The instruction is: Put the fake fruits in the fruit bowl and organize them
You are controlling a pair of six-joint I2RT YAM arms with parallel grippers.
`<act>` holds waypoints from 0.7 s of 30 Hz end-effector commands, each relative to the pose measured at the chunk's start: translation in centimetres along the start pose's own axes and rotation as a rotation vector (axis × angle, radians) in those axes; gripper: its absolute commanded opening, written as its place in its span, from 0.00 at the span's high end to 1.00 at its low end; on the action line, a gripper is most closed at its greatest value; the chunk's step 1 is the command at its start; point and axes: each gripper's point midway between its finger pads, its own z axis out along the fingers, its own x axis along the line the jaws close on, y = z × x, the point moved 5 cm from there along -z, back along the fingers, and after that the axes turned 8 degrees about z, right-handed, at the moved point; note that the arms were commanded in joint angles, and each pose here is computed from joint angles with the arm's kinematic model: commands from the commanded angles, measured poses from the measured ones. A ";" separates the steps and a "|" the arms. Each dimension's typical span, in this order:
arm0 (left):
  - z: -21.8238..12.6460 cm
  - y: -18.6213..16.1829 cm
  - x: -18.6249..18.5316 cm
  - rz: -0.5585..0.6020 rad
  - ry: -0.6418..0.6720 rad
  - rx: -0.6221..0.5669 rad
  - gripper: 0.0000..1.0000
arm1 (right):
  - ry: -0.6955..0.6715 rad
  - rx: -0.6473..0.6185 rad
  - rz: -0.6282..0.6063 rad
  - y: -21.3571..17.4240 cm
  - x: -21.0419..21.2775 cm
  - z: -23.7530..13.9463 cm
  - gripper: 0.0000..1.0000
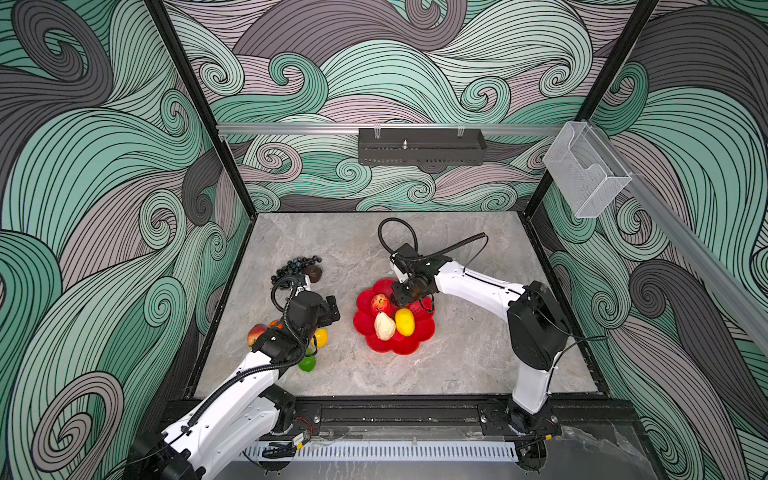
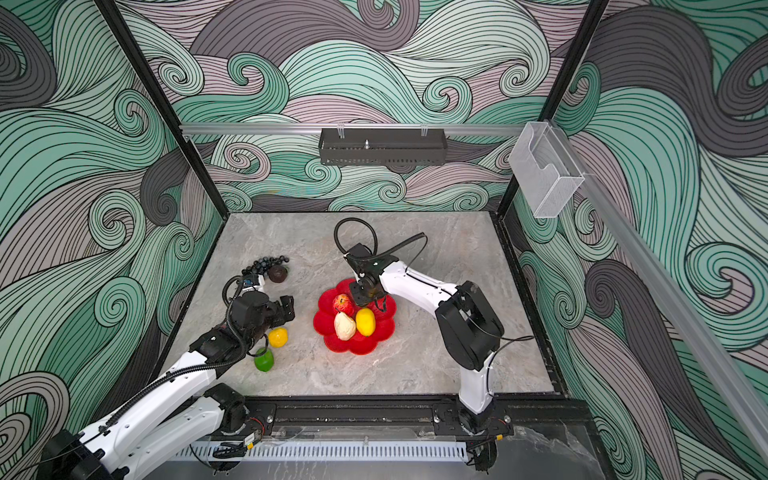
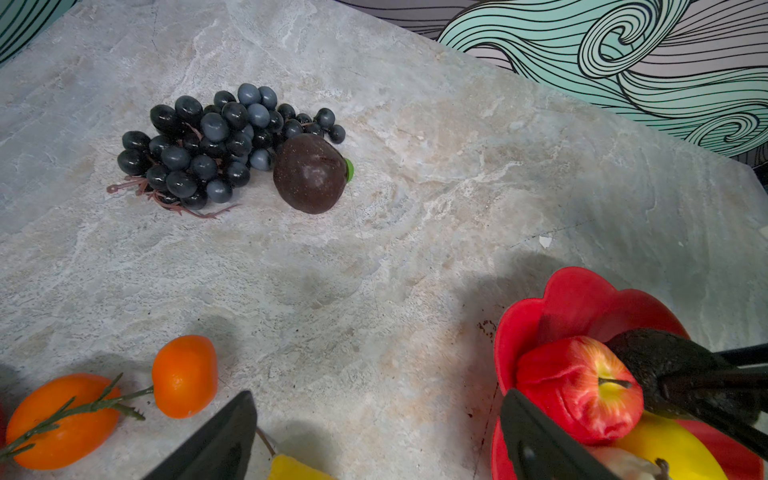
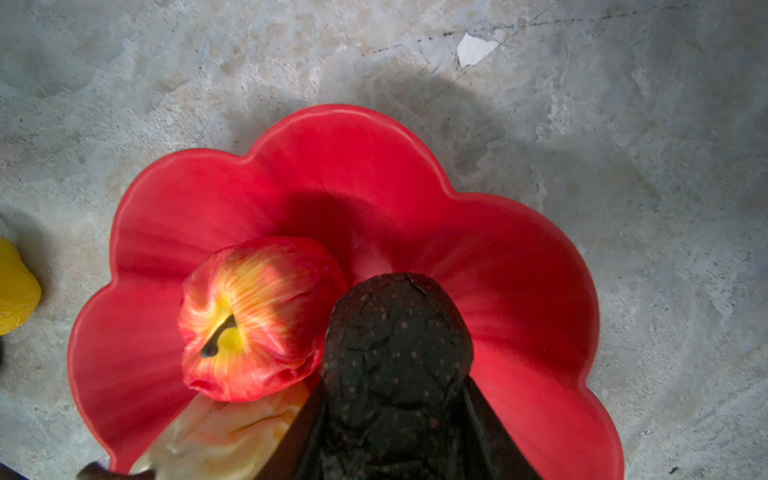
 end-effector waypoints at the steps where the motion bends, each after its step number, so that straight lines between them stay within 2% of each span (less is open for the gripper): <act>1: -0.2 0.8 0.1 -0.013 0.018 -0.017 0.07 | 0.007 0.026 -0.004 0.1 0.2 0.4 0.56; 7: 0.0 0.8 0.0 -0.004 0.018 -0.009 0.07 | 0.010 0.035 -0.004 0.0 0.4 0.8 0.52; 16: 0.3 0.7 -0.1 0.002 0.018 0.006 0.07 | 0.010 0.025 -0.008 0.1 0.4 0.5 0.41; 21: 0.3 0.7 -0.1 0.004 0.021 0.006 0.07 | 0.012 0.018 -0.013 0.0 0.5 0.0 0.39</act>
